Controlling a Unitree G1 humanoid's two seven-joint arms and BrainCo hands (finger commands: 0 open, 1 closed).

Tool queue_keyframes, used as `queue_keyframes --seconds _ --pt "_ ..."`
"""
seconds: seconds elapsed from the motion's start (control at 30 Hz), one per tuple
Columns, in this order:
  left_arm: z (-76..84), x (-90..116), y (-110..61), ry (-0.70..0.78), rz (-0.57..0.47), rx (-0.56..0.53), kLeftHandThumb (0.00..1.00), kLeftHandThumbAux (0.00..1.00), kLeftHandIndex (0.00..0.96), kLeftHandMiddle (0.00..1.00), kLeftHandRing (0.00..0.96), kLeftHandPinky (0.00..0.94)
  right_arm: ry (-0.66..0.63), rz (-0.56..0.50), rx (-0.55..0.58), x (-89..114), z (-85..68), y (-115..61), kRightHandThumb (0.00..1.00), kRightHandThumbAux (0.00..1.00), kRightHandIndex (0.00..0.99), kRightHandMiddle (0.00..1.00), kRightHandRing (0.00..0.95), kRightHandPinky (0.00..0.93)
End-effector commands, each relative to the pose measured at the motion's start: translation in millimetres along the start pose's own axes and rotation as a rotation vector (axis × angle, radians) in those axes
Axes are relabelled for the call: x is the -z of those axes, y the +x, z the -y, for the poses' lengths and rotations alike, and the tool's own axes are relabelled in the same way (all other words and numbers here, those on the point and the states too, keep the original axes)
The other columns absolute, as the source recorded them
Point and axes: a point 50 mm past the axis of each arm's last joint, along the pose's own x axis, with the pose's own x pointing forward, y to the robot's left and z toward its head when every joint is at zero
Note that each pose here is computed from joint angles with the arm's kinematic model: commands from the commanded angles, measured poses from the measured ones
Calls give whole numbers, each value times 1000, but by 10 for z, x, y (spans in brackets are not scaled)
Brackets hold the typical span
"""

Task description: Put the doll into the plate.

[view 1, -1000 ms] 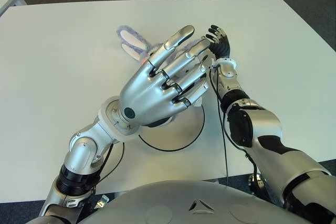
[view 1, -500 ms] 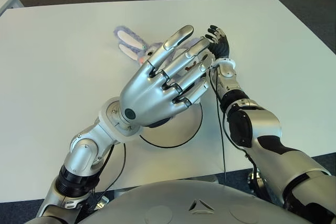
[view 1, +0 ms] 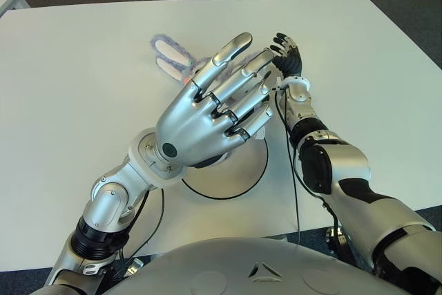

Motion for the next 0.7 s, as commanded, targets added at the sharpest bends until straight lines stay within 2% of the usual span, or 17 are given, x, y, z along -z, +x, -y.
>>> queue_keyframes --seconds 0.03,0.07,0.13,0.27,0.33,0.47,0.7 --pt "9 10 -50 -1 31 103 720 700 416 340 224 67 3 -12 -7 48 -6 -24 394 891 157 172 188 213" --pt "7 20 -82 -6 46 178 721 700 418 271 184 75 7 -14 -8 59 4 -29 424 867 185 182 183 205" --pt "26 118 -3 20 109 319 722 700 420 186 121 67 11 -12 -15 65 7 -33 458 842 213 190 177 195" --pt "40 149 36 -72 114 409 719 701 421 148 81 80 15 -13 -18 66 6 -33 463 839 217 189 173 189" --pt "44 180 53 -97 117 426 718 701 421 137 73 92 16 -14 -17 67 7 -33 462 839 218 189 173 192" --pt "92 384 158 -110 130 419 716 702 420 115 60 115 14 -14 -18 69 1 -35 458 841 217 188 173 191" --pt "106 446 214 -139 205 375 715 702 420 78 23 91 19 -15 -14 74 3 -37 456 847 217 190 174 197"
